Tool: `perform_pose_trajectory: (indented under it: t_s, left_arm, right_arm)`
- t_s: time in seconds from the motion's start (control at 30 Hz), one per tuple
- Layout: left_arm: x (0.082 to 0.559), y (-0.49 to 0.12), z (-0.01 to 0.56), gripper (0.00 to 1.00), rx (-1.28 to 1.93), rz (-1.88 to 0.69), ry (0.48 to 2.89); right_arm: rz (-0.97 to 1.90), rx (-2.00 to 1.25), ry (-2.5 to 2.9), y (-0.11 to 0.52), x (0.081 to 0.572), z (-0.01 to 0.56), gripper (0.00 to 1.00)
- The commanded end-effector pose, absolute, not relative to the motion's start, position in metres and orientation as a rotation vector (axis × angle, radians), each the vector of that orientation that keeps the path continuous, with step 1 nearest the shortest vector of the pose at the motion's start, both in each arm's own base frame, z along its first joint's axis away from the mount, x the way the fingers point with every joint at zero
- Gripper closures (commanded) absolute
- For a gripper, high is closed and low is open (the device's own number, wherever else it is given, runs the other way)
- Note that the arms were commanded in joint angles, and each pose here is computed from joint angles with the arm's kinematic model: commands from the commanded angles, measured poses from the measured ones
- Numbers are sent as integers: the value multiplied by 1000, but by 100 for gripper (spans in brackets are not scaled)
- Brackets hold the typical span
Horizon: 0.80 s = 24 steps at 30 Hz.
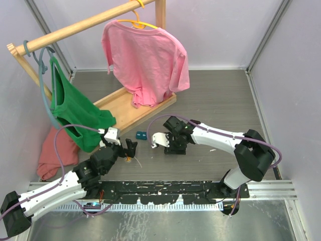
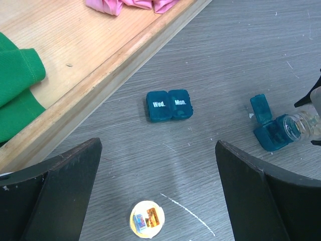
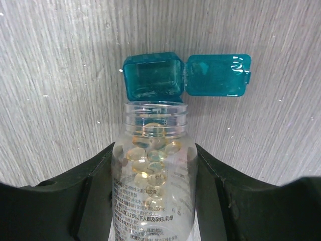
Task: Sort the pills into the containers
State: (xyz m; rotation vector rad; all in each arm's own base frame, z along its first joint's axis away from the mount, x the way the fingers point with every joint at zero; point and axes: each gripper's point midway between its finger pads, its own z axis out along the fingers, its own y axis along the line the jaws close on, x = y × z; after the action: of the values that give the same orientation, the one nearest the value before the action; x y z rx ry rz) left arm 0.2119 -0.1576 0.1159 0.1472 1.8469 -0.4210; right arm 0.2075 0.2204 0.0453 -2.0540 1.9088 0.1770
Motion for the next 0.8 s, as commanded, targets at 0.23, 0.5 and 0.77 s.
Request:
perform_pose_trajectory:
  t_s: [0.23, 0.5, 0.77]
  left_arm:
    - [215, -157, 126, 2, 117, -431, 1810]
    - [216, -157, 126, 2, 117, -431, 1810]
    - [215, -157, 125, 2, 117, -432, 1811]
  right_arm:
    - [194, -2024, 1891, 227, 215, 58, 99]
    - [192, -2043, 1836, 231, 204, 57, 99]
    - [248, -2034, 1898, 229, 209, 62, 99]
